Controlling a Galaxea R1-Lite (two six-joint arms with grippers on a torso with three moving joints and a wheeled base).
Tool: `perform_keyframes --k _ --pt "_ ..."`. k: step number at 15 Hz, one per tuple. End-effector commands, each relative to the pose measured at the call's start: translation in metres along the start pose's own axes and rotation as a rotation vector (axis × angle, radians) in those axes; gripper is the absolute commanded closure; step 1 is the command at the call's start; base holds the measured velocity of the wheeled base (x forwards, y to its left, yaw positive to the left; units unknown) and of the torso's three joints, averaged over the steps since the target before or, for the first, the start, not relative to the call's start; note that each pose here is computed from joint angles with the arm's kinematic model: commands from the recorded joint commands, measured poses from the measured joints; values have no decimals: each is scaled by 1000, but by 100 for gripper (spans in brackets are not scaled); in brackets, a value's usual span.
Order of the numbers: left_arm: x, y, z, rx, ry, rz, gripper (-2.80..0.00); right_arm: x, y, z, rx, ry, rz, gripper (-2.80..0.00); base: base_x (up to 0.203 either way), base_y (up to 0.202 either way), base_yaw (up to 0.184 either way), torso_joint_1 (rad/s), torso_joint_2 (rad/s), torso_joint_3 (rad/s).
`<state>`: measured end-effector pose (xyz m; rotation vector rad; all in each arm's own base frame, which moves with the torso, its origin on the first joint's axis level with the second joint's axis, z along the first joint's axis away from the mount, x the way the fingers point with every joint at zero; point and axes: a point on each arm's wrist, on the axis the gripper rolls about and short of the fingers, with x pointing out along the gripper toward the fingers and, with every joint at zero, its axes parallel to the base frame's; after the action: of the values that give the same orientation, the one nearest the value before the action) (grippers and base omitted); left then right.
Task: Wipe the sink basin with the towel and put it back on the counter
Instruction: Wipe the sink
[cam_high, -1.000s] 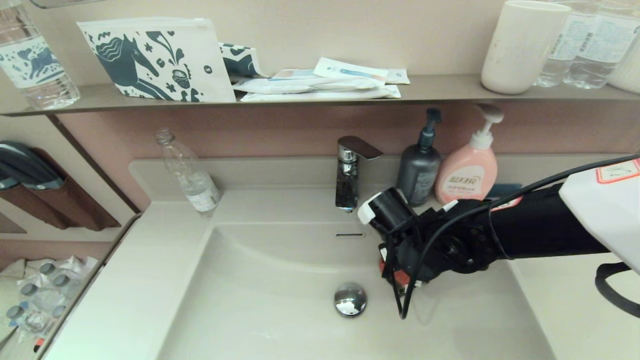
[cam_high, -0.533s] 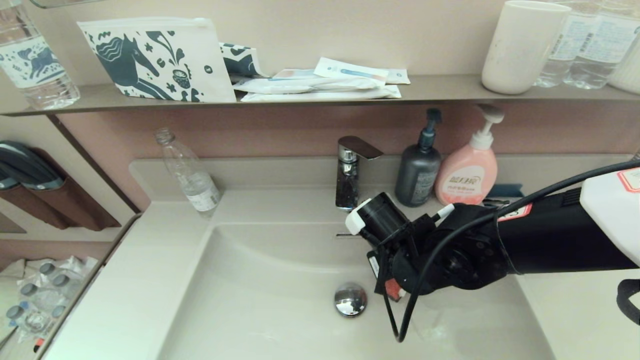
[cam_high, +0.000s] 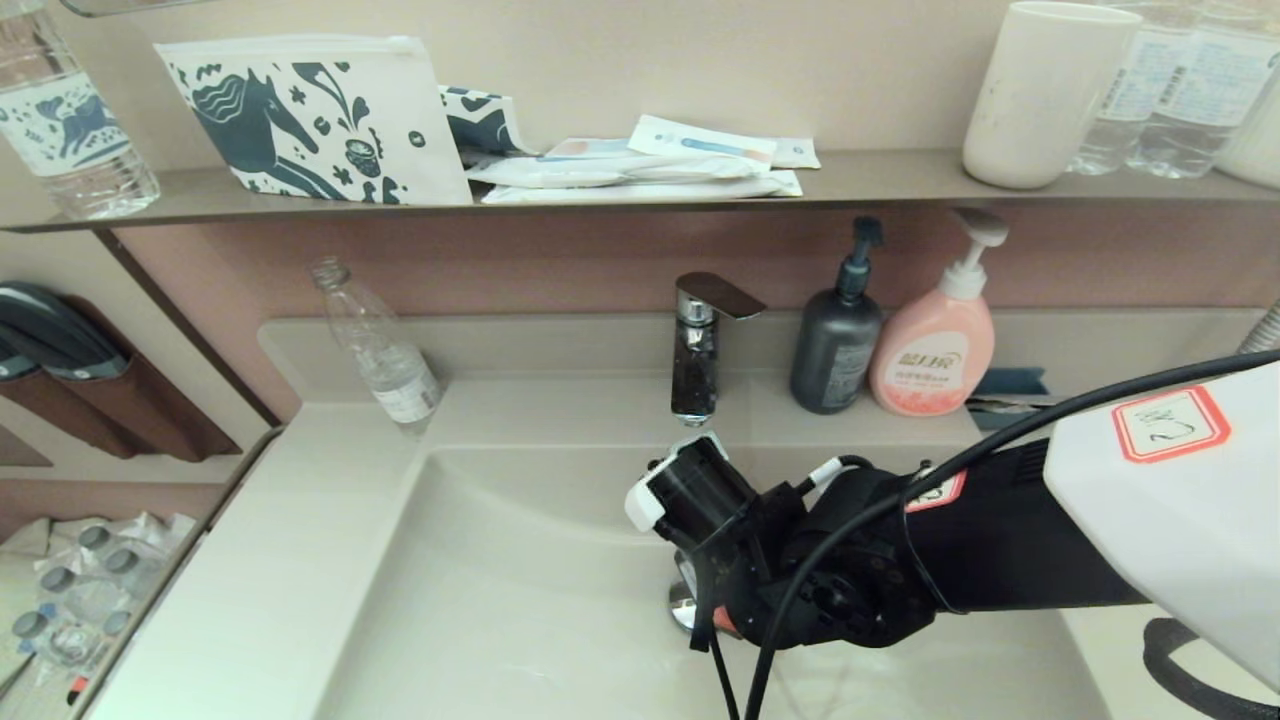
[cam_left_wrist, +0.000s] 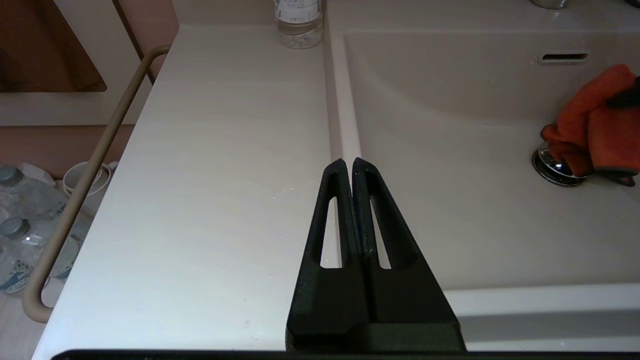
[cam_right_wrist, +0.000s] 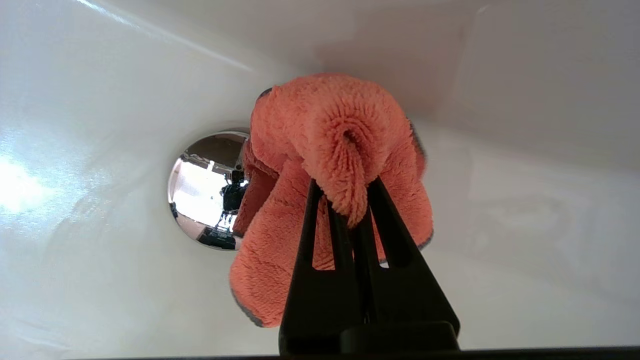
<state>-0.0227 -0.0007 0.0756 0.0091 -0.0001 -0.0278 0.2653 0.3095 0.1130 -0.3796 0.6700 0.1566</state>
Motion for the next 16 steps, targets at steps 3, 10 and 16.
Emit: perform_keyframes --k 3,10,16 --pt "0 0 0 0 0 2 0 17 8 1 7 4 -4 0 0 0 0 0 0 0" --pt "0 0 0 0 0 1 0 52 -2 0 10 43 -59 0 0 0 0 0 0 0" --pt "0 0 0 0 0 2 0 60 -32 -1 40 78 -117 0 0 0 0 0 0 0"
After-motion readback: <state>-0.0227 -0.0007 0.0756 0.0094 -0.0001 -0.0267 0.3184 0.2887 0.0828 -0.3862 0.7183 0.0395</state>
